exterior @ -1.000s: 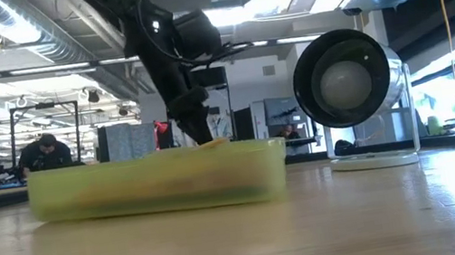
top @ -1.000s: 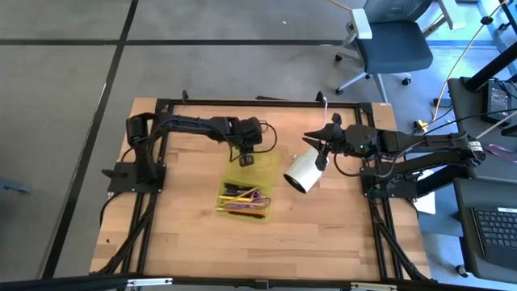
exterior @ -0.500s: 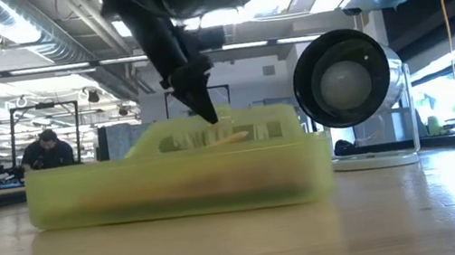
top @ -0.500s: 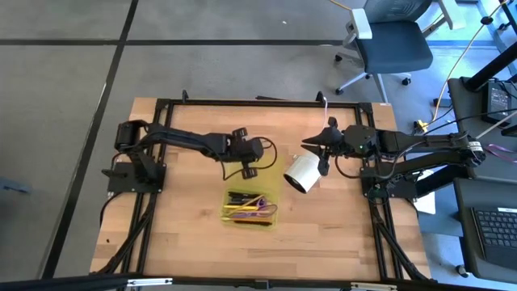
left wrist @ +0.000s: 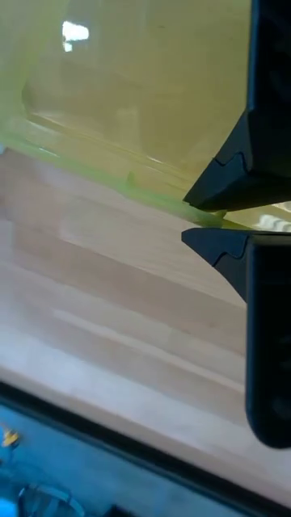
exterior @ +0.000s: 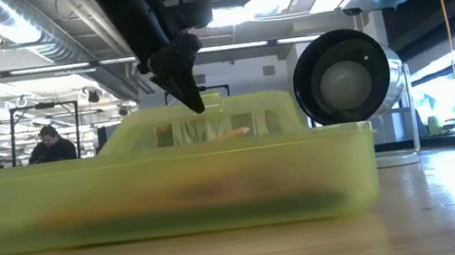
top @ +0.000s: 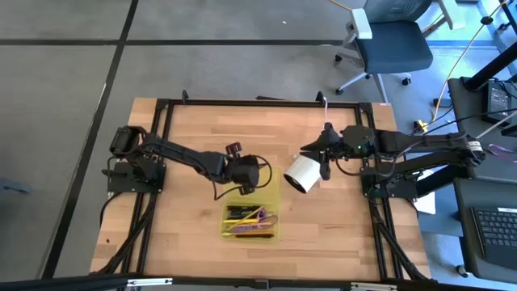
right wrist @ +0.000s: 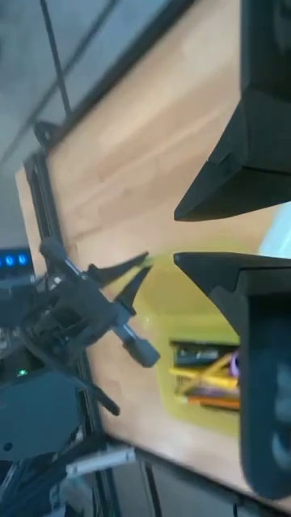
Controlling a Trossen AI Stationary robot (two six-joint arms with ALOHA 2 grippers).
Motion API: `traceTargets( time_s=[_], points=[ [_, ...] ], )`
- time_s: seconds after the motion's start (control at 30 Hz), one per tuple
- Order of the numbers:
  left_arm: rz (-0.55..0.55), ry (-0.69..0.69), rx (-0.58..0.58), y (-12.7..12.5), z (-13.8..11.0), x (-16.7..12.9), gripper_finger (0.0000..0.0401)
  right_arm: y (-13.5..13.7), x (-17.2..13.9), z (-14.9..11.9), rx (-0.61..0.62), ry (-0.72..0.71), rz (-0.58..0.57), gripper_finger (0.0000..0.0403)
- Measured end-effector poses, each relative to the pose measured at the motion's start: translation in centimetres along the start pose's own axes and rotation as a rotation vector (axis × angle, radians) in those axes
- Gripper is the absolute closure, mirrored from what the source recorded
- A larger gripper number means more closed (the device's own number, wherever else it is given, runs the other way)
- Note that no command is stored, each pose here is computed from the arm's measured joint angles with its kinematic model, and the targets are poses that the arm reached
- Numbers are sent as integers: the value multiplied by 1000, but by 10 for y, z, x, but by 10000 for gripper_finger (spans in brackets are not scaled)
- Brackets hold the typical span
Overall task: Pick & place school supplies into a supply box
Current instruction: Close the yellow supply box
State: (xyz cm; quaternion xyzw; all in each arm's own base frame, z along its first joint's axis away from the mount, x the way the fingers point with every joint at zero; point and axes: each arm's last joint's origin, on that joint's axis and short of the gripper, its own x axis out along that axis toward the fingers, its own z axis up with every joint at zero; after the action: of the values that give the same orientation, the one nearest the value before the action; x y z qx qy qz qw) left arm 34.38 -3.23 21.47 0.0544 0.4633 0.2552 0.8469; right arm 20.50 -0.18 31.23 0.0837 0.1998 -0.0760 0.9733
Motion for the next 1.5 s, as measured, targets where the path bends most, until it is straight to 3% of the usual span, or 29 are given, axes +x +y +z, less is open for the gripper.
traceTargets(
  time_s=[0.27, 0.57, 0.8, 1.03, 1.5],
  points=[
    [41, -101, 45, -25, 2, -26, 386, 8, 31, -3, 85, 47, 151, 326],
    [-10, -183, 106, -51, 4, -57, 386, 18, 76, -2, 130, 146, 271, 326],
    [-1, -213, 127, -65, -5, -71, 386, 25, 99, 4, 122, 306, 326, 326],
    [24, -254, 147, -73, -11, -81, 386, 28, 121, -13, 150, 454, 411, 326],
    [-9, -292, 173, -83, -13, -89, 385, 46, 145, -27, 126, 458, 508, 326]
  ],
)
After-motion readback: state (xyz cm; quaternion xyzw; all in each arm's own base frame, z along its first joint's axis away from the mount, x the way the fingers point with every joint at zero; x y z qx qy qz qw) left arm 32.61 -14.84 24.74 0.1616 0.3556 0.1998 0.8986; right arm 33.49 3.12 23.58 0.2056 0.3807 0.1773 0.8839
